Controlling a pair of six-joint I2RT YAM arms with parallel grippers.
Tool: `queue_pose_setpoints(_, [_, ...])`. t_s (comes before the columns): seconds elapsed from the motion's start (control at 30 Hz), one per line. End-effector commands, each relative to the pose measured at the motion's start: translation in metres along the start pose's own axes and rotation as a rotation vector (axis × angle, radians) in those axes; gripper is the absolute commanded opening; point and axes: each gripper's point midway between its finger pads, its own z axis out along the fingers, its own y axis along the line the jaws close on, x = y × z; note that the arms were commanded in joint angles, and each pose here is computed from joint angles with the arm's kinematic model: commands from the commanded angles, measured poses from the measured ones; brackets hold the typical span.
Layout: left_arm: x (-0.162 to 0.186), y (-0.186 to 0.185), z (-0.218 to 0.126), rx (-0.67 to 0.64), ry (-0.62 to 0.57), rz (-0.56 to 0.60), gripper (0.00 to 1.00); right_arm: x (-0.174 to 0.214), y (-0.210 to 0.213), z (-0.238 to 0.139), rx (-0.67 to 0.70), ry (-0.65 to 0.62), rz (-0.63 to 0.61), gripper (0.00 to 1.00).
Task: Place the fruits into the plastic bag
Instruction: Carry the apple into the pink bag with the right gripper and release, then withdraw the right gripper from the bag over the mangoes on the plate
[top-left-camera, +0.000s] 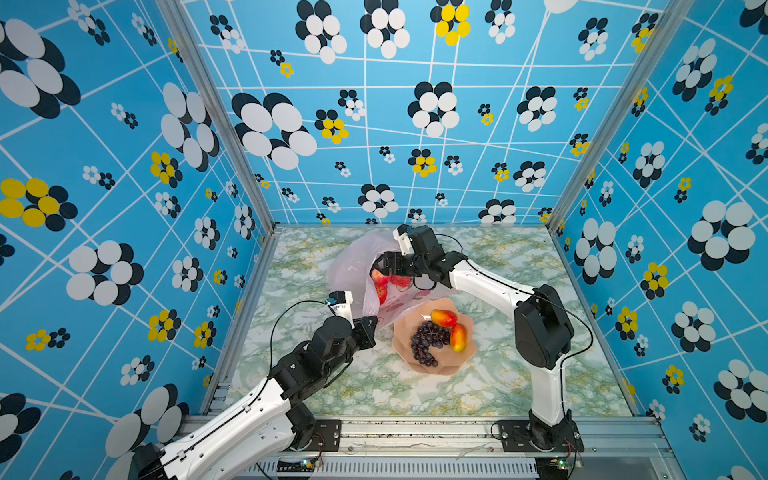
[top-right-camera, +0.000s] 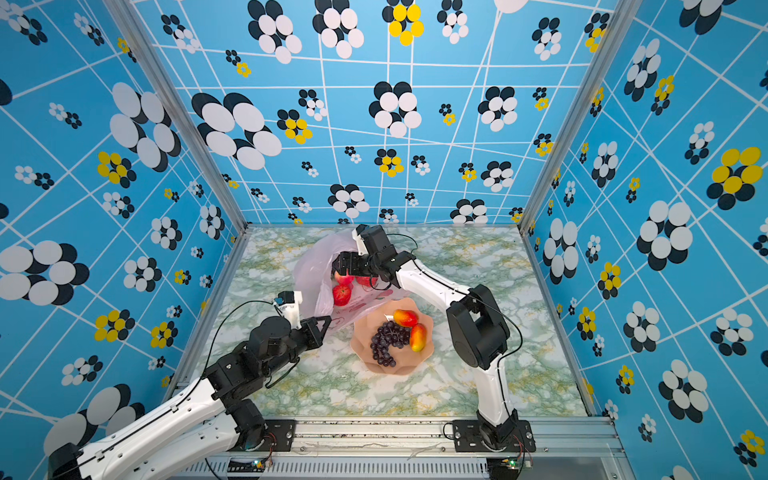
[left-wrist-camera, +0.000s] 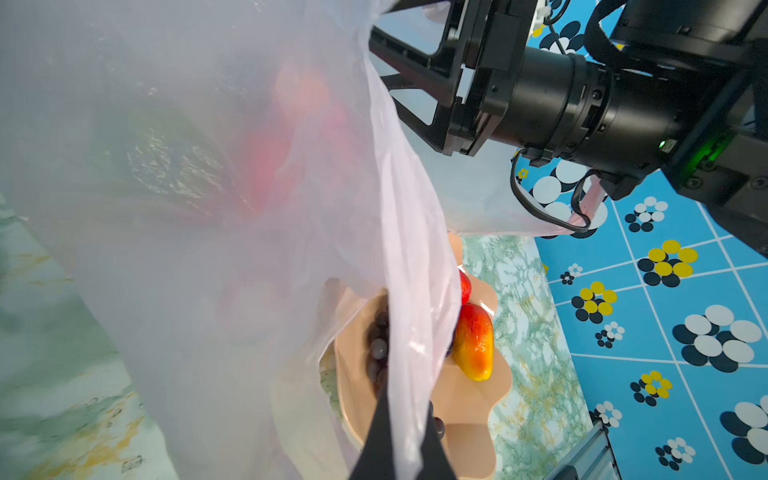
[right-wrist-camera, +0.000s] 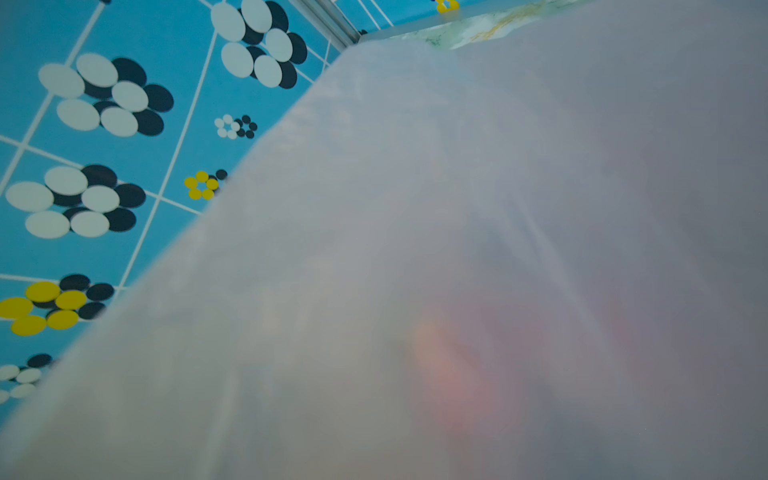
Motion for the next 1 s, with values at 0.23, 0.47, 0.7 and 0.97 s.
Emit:
queue_pose_setpoints(0.23, [-0.003,-0.005,0.005,-0.008,-0.011,0.014,0.00,0.030,0.039,-0.074,-0.123,-0.004,-0.048,0.99])
queue_pose_setpoints(0.47, [-0.007,-0.006,-0.002,-0.005,-0.025,0.031,0.00,0.044,0.042,-0.144,-0.070,-0.077,-0.091,0.99])
queue_pose_setpoints(0.7, [-0.011,-0.003,-0.010,-0.011,-0.052,0.052,0.00,0.083,0.003,-0.223,0.190,0.010,-0.146,0.99])
queue_pose_setpoints(0.97, [-0.005,-0.004,-0.003,-0.013,-0.026,0.053,0.00,0.172,-0.065,-0.252,0.453,0.339,-0.112,0.92])
